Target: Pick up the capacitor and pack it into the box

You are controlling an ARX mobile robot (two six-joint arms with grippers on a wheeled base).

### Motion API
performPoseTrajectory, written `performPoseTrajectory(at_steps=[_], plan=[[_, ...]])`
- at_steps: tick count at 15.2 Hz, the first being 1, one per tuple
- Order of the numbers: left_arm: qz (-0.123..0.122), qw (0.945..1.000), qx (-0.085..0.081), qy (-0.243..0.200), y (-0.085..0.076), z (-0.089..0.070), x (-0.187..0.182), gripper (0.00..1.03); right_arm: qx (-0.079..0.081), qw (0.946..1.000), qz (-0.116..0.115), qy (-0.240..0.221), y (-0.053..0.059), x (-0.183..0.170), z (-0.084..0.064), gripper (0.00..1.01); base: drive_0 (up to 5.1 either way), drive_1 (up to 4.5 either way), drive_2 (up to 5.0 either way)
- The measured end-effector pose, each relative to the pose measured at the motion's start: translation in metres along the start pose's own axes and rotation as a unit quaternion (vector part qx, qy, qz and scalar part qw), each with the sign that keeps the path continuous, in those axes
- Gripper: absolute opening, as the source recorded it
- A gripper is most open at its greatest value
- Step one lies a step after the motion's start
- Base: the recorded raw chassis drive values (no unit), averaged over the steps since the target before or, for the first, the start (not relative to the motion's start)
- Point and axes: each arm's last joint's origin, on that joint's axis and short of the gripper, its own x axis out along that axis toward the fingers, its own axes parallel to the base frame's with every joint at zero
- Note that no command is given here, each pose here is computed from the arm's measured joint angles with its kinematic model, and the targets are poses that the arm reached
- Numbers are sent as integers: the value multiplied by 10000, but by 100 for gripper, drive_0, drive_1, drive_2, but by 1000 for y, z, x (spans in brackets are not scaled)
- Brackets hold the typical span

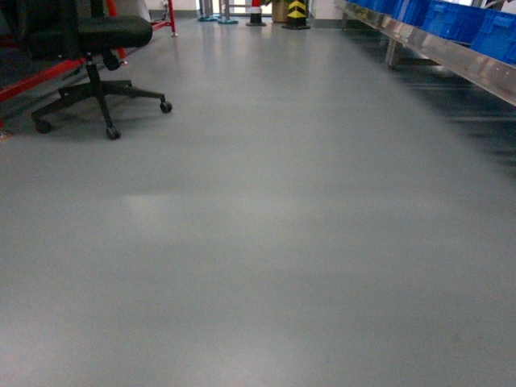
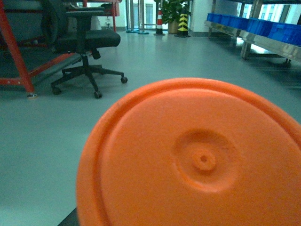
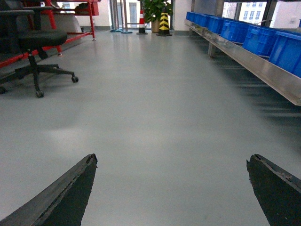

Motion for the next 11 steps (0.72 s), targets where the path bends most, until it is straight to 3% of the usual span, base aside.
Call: performPoseTrajectory(at_steps=[11], plan=[[8, 10000, 0, -2, 0, 0, 0, 44, 0, 10000, 2, -13, 0, 0, 0, 98, -496, 241, 241]])
